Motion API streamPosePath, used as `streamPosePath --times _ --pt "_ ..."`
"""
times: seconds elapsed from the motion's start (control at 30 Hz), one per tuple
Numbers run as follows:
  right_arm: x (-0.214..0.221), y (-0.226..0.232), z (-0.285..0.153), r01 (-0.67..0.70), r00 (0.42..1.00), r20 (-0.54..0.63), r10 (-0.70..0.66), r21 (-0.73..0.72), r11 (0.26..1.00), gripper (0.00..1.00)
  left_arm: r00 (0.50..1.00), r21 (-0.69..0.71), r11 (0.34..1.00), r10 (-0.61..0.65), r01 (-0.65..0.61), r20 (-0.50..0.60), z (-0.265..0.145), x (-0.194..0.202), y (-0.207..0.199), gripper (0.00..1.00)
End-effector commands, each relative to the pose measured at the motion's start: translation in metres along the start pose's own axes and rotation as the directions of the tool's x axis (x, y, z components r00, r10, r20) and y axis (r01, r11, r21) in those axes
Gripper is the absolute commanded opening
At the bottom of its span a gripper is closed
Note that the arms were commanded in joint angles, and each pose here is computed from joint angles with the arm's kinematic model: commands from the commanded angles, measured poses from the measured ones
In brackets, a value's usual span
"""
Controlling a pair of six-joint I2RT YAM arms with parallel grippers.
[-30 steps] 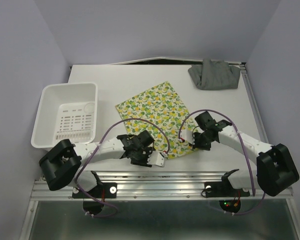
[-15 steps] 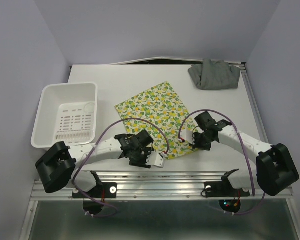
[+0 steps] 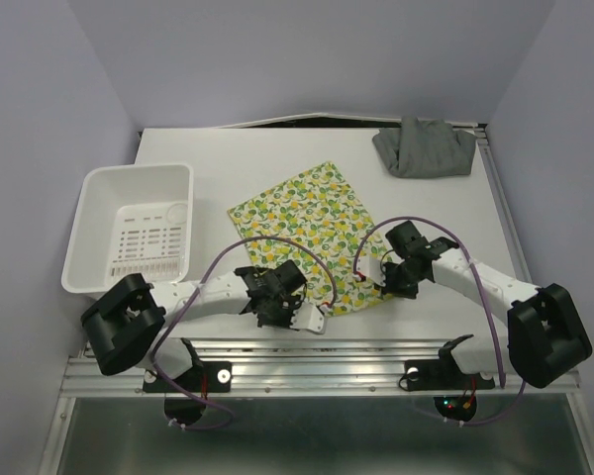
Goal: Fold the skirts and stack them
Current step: Fold the skirt
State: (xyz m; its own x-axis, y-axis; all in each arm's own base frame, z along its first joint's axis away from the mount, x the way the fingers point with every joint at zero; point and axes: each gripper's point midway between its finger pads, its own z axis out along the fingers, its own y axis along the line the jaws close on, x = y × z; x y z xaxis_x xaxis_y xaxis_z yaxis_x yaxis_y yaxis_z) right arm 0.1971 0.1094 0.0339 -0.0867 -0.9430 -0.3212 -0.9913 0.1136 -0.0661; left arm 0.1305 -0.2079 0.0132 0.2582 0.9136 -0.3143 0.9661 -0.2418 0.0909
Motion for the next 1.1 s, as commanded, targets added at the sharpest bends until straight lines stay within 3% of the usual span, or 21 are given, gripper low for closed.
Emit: streamPosePath --times 0.0,0.07,0.13,0.43,0.63,0.73,0.9,1.07 --pt "-0.008 -0.005 -0.008 -0.013 1.0 0.013 0.013 0.015 1.0 0.01 0.999 0.007 1.0 0.0 0.001 -0.041 0.012 0.009 -0.003 0.18" --pt "-0.007 -0.001 -0.012 -0.021 1.0 0.014 0.02 0.014 1.0 0.01 1.0 -0.024 1.0 -0.016 0.016 -0.016 0.006 0.004 0.002 0.06" --pt "-0.006 0.004 -0.015 -0.035 0.999 0.014 0.035 0.008 0.999 0.01 0.999 -0.057 0.998 -0.017 0.019 0.028 -0.005 -0.006 0.007 0.0" --pt "-0.023 0.011 -0.081 -0.123 0.988 0.108 0.11 0.114 0.986 0.01 0.957 -0.151 0.981 -0.073 0.119 0.279 -0.086 -0.052 0.01 0.0" --pt "-0.049 0.014 -0.137 -0.155 0.971 0.206 0.124 0.142 0.978 0.01 0.922 -0.094 0.986 -0.094 0.138 0.374 -0.129 -0.063 -0.007 0.0" --pt "-0.06 0.012 -0.165 -0.188 0.959 0.243 0.145 0.164 0.968 0.01 0.897 -0.16 0.973 -0.08 0.165 0.435 -0.157 -0.07 -0.002 0.0" --pt "-0.095 -0.035 -0.2 -0.246 0.93 0.339 0.143 0.286 0.926 0.01 0.848 -0.248 0.925 -0.126 0.288 0.515 -0.193 -0.078 0.025 0.0" --pt "-0.122 -0.104 -0.186 -0.23 0.938 0.332 0.098 0.387 0.893 0.01 0.82 -0.31 0.832 -0.265 0.46 0.508 -0.19 -0.045 0.06 0.0"
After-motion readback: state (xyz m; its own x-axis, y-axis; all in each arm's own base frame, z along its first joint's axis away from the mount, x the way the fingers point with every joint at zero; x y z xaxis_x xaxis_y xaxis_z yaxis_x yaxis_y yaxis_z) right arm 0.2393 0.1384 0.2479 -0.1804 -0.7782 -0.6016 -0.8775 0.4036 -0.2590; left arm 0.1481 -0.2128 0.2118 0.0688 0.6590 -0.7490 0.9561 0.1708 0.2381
